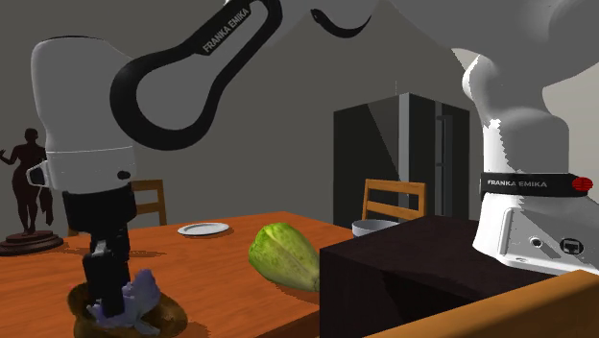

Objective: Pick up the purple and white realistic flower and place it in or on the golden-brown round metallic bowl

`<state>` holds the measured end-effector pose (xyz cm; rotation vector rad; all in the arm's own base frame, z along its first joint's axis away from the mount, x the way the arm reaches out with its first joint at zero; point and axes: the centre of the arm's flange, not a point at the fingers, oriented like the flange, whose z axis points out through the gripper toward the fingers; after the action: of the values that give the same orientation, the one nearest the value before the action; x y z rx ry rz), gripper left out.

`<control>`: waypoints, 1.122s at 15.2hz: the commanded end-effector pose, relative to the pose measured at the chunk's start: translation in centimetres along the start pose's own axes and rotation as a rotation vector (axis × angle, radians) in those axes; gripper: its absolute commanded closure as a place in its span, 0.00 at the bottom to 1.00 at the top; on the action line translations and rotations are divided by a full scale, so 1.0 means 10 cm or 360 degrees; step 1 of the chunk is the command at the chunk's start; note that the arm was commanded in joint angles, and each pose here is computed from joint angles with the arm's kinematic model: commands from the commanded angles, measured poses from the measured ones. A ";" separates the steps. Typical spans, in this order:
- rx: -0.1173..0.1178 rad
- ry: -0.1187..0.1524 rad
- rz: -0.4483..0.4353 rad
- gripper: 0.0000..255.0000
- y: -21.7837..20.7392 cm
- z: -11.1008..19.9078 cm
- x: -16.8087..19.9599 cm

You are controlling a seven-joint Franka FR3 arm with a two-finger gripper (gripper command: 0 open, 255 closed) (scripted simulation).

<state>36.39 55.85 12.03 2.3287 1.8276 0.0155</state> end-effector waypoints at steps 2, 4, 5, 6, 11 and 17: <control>0.0001 -0.0014 0.0003 0.00 0.02 0.04 -0.01; 0.0001 -0.0014 0.0003 0.00 0.02 0.04 -0.01; 0.0001 -0.0014 0.0003 0.00 0.01 0.04 -0.05; 0.0001 -0.0014 0.0003 0.00 0.01 -0.09 -0.05; 0.0001 -0.0014 0.0002 0.00 0.01 -0.46 -0.05; 0.0001 -0.0014 0.0003 0.00 0.01 -0.46 -0.05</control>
<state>35.81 55.99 16.58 2.3270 1.8220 0.0050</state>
